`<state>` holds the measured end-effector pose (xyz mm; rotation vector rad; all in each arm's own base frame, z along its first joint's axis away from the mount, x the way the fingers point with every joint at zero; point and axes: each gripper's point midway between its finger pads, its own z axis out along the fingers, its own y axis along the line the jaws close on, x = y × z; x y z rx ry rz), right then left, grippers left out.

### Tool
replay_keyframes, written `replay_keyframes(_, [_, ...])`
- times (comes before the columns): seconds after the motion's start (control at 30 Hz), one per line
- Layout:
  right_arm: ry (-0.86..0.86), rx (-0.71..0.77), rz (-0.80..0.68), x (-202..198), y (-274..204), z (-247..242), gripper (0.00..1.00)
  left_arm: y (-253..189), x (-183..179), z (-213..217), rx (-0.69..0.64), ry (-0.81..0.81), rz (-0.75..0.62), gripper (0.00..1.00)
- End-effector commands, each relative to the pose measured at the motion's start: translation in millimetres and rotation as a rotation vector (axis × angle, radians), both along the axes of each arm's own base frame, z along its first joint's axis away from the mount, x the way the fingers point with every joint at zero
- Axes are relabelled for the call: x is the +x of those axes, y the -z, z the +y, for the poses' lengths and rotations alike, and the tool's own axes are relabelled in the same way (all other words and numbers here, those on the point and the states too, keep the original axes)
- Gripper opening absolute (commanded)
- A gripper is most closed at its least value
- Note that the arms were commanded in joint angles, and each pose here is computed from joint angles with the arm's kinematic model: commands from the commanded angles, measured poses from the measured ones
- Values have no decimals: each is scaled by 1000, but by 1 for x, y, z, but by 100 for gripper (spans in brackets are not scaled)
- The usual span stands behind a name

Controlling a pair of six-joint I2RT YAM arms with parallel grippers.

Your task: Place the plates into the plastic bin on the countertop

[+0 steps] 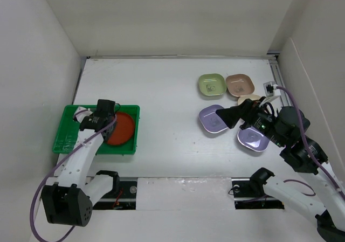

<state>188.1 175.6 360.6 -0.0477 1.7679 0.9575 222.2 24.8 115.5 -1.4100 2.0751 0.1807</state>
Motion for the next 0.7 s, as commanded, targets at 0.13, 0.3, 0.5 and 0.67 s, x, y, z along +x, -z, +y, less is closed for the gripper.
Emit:
replay_keyframes(0.13, [-28,41,-80,-4,-24,3,100,-47,1,11,31,-55,-142,84])
replay_keyframes(0.3, [25,26,-66,6,-17,-1,100,-84,30,-7,23,145,-288,100])
replay_keyframes(0.5, [197,-28,58,38,18,-11,100,-105,92,-73,-96,553,-410,100])
replay_keyframes(0.67, [314,-23,74,43,18,-32,100,-106,121,-174,-148,846,-436,100])
